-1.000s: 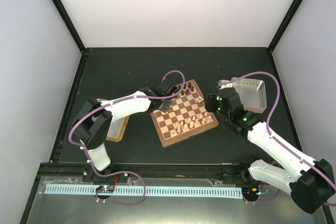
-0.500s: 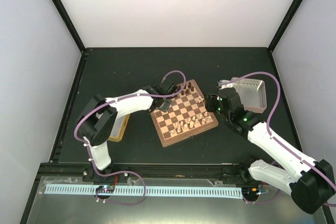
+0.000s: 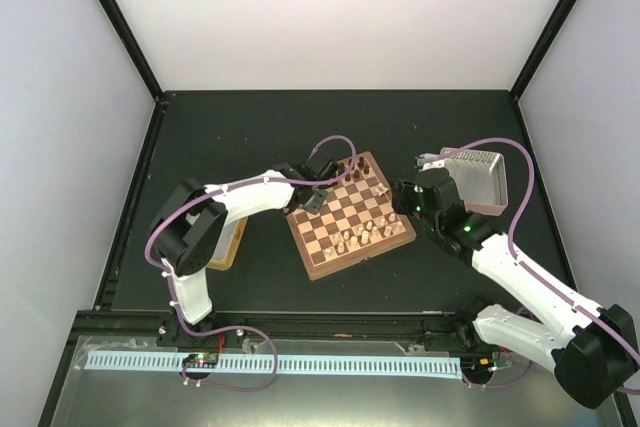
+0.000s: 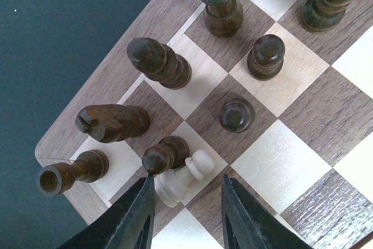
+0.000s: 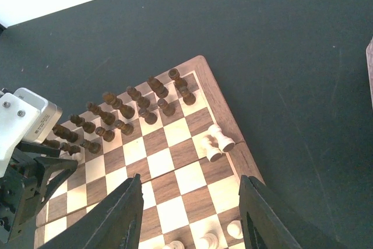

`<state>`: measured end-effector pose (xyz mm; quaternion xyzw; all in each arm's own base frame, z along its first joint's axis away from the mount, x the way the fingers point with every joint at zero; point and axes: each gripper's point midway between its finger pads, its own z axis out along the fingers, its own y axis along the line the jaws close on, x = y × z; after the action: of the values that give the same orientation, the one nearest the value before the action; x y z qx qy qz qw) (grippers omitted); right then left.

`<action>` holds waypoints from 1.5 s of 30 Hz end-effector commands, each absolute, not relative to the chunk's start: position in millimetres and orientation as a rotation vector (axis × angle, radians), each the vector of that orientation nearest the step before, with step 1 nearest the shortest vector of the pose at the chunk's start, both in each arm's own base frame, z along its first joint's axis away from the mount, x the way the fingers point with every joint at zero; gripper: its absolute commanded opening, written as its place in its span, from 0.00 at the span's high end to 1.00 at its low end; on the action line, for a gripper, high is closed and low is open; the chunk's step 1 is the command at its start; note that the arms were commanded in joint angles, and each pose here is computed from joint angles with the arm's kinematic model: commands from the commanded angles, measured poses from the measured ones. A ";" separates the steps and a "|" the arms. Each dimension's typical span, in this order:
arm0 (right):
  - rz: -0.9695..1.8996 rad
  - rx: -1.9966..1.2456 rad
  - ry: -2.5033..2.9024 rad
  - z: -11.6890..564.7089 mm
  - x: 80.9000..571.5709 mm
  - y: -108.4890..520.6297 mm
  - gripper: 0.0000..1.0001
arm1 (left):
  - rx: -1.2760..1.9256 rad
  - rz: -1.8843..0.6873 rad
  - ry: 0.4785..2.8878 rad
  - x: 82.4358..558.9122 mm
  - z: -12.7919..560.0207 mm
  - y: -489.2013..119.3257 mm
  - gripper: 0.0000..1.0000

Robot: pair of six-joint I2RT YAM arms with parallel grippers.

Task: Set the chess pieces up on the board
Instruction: Pick up the chess piece from the chessboard.

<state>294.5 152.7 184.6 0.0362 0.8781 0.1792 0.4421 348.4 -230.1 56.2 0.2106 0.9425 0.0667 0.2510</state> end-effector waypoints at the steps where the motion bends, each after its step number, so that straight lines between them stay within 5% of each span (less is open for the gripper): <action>1: 0.428 0.120 2.162 187.5 294.6 145.5 0.53 | 0.580 0.191 2.551 358.3 58.8 -234.3 0.69; 20: 0.423 0.124 2.161 186.7 292.4 142.7 0.53 | 0.588 0.139 2.570 352.5 53.2 -237.6 0.79; 45: 0.408 0.122 2.155 187.2 291.3 139.8 0.53 | 0.516 0.116 2.581 360.2 43.9 -238.5 0.77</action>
<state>291.5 147.1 186.8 0.0408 0.8754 0.1767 0.4481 353.0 -236.9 45.5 0.2042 0.9460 0.0461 0.2474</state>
